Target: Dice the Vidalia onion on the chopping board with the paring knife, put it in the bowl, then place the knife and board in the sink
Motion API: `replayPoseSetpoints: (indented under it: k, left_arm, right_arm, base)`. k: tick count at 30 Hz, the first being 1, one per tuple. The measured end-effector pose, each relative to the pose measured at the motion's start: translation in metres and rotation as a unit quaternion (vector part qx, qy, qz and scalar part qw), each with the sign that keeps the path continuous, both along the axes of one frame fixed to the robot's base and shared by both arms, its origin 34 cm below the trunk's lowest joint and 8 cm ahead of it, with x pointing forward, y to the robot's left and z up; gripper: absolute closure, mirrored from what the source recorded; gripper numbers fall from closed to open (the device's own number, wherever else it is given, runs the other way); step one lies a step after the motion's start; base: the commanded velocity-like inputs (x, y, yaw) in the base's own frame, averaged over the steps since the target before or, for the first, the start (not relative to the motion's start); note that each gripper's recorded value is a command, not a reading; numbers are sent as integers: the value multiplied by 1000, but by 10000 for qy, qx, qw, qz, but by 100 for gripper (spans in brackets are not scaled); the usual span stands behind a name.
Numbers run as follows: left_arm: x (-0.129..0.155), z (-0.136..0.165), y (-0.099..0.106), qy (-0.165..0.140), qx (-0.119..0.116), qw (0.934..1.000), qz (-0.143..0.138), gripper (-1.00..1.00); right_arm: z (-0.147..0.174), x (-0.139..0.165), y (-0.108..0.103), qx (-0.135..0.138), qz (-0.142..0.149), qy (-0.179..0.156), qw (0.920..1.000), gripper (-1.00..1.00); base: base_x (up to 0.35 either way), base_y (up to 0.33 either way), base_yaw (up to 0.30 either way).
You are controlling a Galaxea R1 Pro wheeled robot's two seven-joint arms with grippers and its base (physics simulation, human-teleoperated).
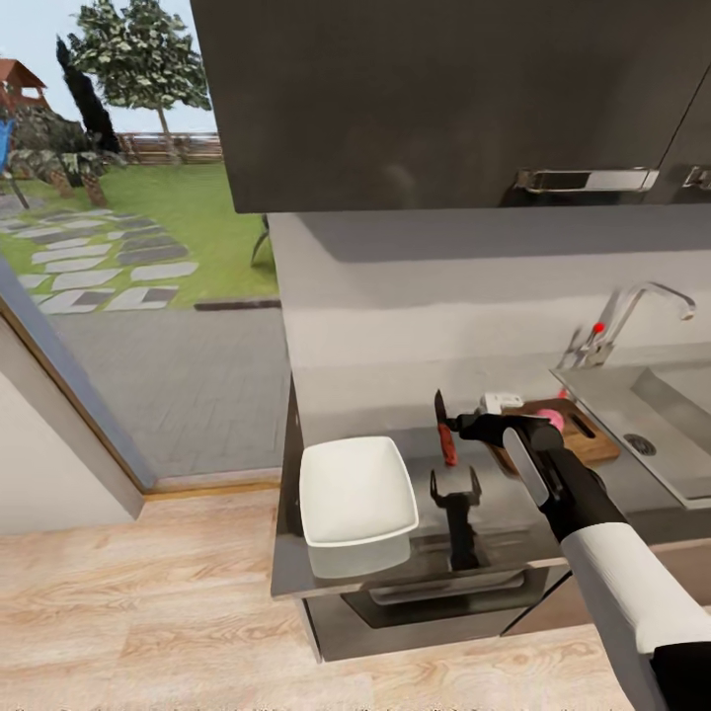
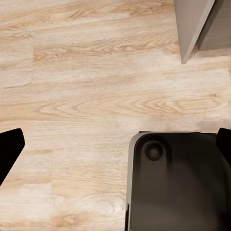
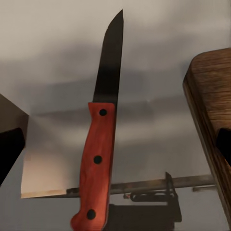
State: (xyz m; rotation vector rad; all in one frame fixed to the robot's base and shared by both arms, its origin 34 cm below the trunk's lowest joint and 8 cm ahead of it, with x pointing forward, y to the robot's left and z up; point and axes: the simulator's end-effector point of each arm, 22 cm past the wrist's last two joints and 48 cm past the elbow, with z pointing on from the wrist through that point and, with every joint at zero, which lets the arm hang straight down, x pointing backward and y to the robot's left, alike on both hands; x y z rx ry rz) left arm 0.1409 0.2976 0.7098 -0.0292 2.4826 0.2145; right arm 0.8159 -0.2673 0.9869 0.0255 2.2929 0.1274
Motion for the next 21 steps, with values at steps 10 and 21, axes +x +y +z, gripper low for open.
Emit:
replayPoseSetpoints:
  k: [10, 21]
  left_arm:
    - [-6, -1, 0, 96, 2, 10000, 3, -100]
    - [-15, -2, 1, 235, 13, 9997, -2, -100]
  right_arm:
    - [-10, 4, 2, 24, -13, -62, 10000, -100]
    - [-24, 4, 10, 91, 9, 8, 10000, -100]
  base:
    - [0, 0, 0]
    - [0, 0, 0]
